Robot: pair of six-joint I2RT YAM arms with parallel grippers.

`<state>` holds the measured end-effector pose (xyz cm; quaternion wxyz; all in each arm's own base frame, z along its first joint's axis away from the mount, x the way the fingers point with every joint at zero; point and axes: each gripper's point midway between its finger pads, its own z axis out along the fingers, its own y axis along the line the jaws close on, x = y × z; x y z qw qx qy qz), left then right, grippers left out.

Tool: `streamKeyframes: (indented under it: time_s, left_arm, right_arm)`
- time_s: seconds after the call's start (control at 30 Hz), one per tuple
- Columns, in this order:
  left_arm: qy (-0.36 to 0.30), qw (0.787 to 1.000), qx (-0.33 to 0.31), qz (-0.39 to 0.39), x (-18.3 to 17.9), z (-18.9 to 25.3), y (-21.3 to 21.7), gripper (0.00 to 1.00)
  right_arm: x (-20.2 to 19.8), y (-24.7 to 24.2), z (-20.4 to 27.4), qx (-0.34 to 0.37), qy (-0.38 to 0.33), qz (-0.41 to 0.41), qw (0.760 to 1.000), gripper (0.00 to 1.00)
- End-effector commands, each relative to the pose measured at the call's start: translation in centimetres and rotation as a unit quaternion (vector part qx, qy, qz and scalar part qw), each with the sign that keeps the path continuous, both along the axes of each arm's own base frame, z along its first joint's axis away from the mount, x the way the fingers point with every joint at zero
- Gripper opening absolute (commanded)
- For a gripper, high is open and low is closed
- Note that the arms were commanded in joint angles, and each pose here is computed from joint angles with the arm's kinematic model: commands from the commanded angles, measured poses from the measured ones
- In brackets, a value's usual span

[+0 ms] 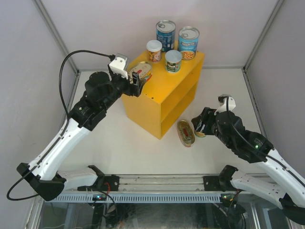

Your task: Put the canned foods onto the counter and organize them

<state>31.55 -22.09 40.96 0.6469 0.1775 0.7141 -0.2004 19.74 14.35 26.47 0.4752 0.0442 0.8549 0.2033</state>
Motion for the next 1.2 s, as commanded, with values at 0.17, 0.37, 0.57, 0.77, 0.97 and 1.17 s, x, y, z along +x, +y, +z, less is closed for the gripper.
streamKeyframes:
  time_s: [0.17,0.37,0.57,0.77,0.97,1.17]
  left_arm:
    - [-0.075,0.996,-0.045,-0.006,0.8,5.0,1.2,0.0]
    - [-0.075,0.996,-0.044,-0.002,1.8,4.4,1.6,0.0]
    - [-0.072,0.997,-0.04,-0.007,2.8,3.6,1.2,0.0]
    - [-0.07,0.997,-0.036,-0.005,3.8,2.9,1.0,0.0]
    - [-0.068,0.997,-0.033,0.002,4.8,2.0,1.0,0.0]
    - [-0.067,0.997,-0.027,0.009,5.5,1.6,1.2,0.0]
  right_arm:
    - [0.7,0.5,2.1,0.017,-0.027,0.003,0.999,0.58]
    - [0.9,0.8,2.1,0.018,-0.025,0.005,0.999,0.58]
    - [1.0,1.0,1.7,0.016,-0.018,0.002,1.0,0.58]
    - [1.0,0.7,1.5,0.012,-0.015,-0.003,1.0,0.58]
    - [1.2,0.7,1.3,0.007,-0.013,-0.006,1.0,0.58]
    - [1.4,1.0,1.0,0.002,-0.008,-0.005,1.0,0.58]
